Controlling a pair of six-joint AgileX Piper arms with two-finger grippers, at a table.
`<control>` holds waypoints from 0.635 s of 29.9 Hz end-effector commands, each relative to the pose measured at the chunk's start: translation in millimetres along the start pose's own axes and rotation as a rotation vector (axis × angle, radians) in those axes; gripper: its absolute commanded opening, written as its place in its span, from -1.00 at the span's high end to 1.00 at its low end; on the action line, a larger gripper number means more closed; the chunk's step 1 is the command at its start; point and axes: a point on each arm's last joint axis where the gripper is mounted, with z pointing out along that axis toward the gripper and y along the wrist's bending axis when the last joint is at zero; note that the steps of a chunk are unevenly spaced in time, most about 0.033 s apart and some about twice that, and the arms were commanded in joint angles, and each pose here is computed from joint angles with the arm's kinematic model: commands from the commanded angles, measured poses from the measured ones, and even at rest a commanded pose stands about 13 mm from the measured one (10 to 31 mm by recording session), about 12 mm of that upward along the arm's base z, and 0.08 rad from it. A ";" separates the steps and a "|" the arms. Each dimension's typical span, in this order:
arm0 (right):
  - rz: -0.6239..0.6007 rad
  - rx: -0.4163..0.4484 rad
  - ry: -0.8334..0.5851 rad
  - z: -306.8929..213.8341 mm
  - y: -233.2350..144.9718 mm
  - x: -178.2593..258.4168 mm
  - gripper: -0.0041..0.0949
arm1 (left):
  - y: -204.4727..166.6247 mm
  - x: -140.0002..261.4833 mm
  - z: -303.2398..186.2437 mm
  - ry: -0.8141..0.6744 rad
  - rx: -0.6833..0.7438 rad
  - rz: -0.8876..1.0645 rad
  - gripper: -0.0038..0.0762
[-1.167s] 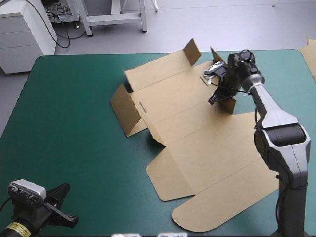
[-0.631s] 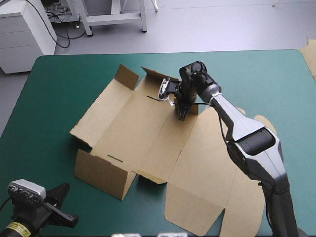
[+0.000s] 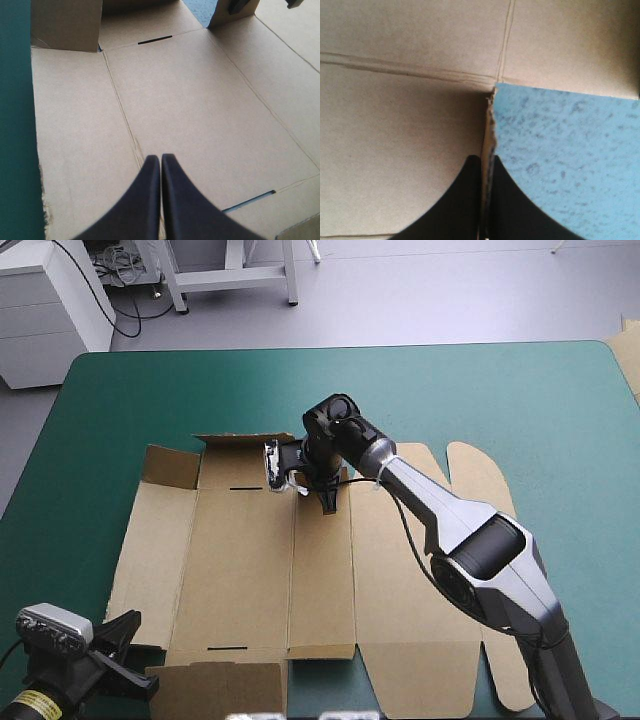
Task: Fold the box
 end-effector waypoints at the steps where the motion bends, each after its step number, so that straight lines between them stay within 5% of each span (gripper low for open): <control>1: -0.016 0.088 -0.051 -36.9 -7.2 -3.8 0.95 | -1.3 -13.4 -2.9 -0.078 0.011 -0.013 0.92; 6: -0.010 0.090 -0.042 -36.9 -7.4 -2.9 0.85 | -1.3 -13.4 -2.9 -0.078 0.011 -0.013 0.92; 14: 0.018 0.120 -0.048 -43.5 -11.4 -3.8 0.08 | -1.5 -13.4 -2.9 -0.078 0.014 -0.015 0.92; 19: 0.091 0.206 -0.076 -68.8 -22.7 -6.6 0.03 | -1.7 -13.4 -2.9 -0.078 0.016 -0.017 0.92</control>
